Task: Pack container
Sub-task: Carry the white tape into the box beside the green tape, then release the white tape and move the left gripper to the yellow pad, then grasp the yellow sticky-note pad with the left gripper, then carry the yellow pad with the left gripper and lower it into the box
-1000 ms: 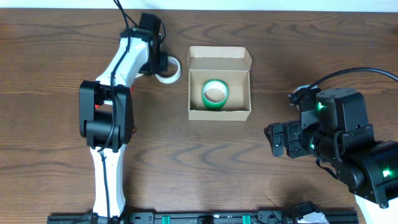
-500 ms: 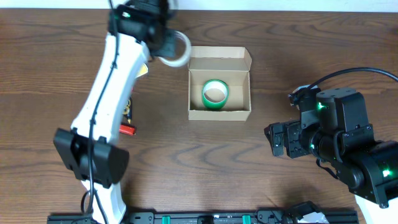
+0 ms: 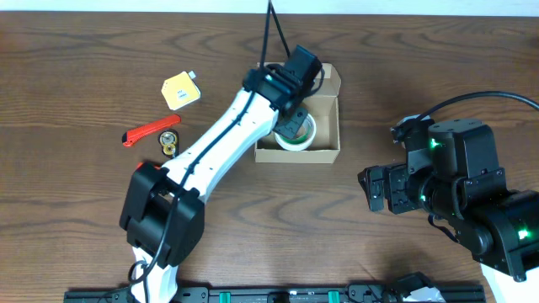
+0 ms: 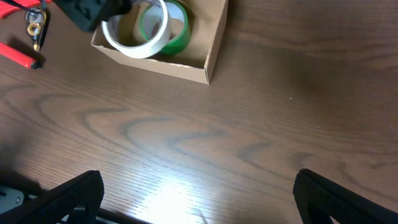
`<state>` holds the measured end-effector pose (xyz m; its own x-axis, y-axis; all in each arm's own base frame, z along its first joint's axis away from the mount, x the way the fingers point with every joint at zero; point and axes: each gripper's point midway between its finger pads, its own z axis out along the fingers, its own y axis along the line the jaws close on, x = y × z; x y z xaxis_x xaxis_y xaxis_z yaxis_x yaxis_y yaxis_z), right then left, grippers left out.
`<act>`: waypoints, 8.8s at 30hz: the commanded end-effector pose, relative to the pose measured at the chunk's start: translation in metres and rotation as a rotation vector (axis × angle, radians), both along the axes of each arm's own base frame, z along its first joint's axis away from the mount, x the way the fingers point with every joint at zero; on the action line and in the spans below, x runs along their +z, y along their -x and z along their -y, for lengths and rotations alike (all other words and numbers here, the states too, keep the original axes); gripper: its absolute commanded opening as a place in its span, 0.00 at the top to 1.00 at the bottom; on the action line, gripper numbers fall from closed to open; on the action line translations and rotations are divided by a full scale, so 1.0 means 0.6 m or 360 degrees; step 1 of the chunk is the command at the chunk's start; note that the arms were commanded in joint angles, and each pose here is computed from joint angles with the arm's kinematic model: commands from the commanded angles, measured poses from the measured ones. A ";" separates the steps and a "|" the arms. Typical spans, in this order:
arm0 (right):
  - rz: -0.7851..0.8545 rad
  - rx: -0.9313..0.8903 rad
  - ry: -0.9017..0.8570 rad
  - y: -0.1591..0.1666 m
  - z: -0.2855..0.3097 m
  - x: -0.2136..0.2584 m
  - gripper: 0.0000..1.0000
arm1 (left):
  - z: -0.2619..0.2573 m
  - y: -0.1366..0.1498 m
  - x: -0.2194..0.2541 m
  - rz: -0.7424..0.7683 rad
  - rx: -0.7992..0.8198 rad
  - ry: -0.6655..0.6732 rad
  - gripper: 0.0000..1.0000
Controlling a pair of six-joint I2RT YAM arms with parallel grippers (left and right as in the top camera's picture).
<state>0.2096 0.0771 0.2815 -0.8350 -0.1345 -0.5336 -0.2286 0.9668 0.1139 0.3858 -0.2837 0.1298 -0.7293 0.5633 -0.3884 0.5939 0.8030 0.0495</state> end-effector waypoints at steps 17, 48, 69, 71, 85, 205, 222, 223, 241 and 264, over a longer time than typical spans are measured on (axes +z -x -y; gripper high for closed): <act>-0.0002 -0.0004 -0.0001 0.000 0.002 0.000 0.01 | 0.010 -0.035 -0.086 -0.0018 0.0121 0.0015 0.94; -0.0001 -0.0004 -0.0002 0.000 0.002 0.000 0.01 | -0.009 -0.050 -0.070 0.0071 0.0186 -0.0065 0.56; -0.0001 -0.0004 -0.0002 0.000 0.002 0.000 0.01 | -0.012 -0.063 0.006 0.0228 0.0186 -0.0019 0.57; -0.0001 -0.0004 -0.0002 0.000 0.002 0.000 0.01 | -0.012 -0.063 0.006 0.0228 0.0186 -0.0020 0.57; -0.0002 -0.0004 -0.0002 0.000 0.002 0.000 0.01 | -0.116 -0.105 0.121 0.0432 0.0516 0.0084 0.50; -0.0002 -0.0004 -0.0002 0.000 0.002 0.000 0.01 | -0.116 -0.025 0.108 0.0091 0.0623 0.0148 0.46; -0.0002 -0.0004 -0.0002 0.000 0.002 0.000 0.01 | 0.026 -0.011 -0.012 -0.0066 0.0690 0.0244 0.44; -0.0001 -0.0004 -0.0002 0.000 0.002 0.000 0.01 | 0.028 -0.012 -0.014 -0.0072 0.0705 0.0255 0.44; -0.0002 -0.0004 -0.0001 0.000 0.002 0.000 0.01 | 0.064 -0.023 -0.037 -0.0148 0.0744 0.0399 0.41; -0.0001 -0.0004 -0.0002 0.000 0.002 0.000 0.01 | 0.039 -0.043 0.085 0.0047 0.0715 0.0321 0.04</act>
